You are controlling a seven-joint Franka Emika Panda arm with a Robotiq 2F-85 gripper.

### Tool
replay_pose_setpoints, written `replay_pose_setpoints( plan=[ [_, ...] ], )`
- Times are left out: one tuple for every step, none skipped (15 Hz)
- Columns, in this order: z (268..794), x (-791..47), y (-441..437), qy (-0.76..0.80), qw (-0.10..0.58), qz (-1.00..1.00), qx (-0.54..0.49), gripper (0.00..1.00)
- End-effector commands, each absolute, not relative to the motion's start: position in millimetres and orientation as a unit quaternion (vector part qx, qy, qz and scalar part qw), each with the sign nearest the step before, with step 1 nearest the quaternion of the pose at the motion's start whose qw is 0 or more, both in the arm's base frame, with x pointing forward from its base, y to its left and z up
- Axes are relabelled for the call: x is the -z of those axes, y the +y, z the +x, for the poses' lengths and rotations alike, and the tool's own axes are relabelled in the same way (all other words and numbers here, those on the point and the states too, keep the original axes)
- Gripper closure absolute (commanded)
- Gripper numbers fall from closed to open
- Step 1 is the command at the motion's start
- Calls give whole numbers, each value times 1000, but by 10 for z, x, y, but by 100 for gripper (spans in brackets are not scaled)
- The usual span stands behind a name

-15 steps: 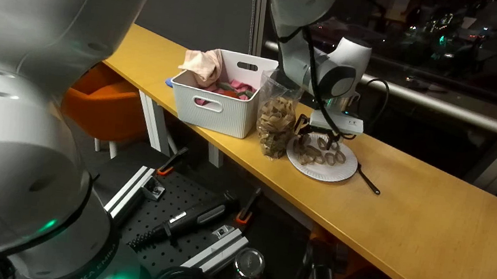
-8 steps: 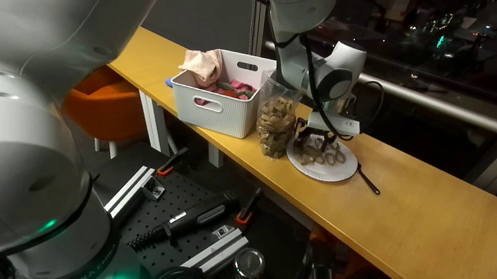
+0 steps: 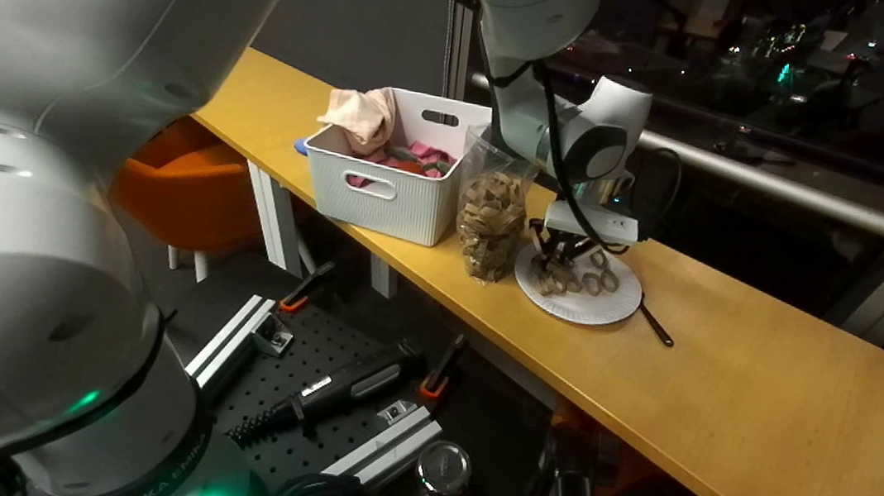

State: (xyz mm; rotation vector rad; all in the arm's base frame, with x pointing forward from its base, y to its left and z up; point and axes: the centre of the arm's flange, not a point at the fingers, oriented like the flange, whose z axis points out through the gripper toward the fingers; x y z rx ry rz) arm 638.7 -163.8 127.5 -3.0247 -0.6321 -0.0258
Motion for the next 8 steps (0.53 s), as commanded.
replay_pose_setpoints(
  plan=[
    [6381,-1293,-1658,-196,24,-980,4,100],
    [6381,-1311,-1652,-195,23,-981,6,100],
    [6370,-1331,-1643,-194,24,-981,7,100],
    [6352,-1356,-1637,-191,22,-981,10,99],
    [6325,-1396,-1636,-188,21,-982,14,99],
    [6303,-1426,-1639,-185,18,-982,19,99],
    [6264,-1481,-1640,-182,17,-983,27,99],
    [6234,-1525,-1651,-179,14,-983,33,99]
  ],
)
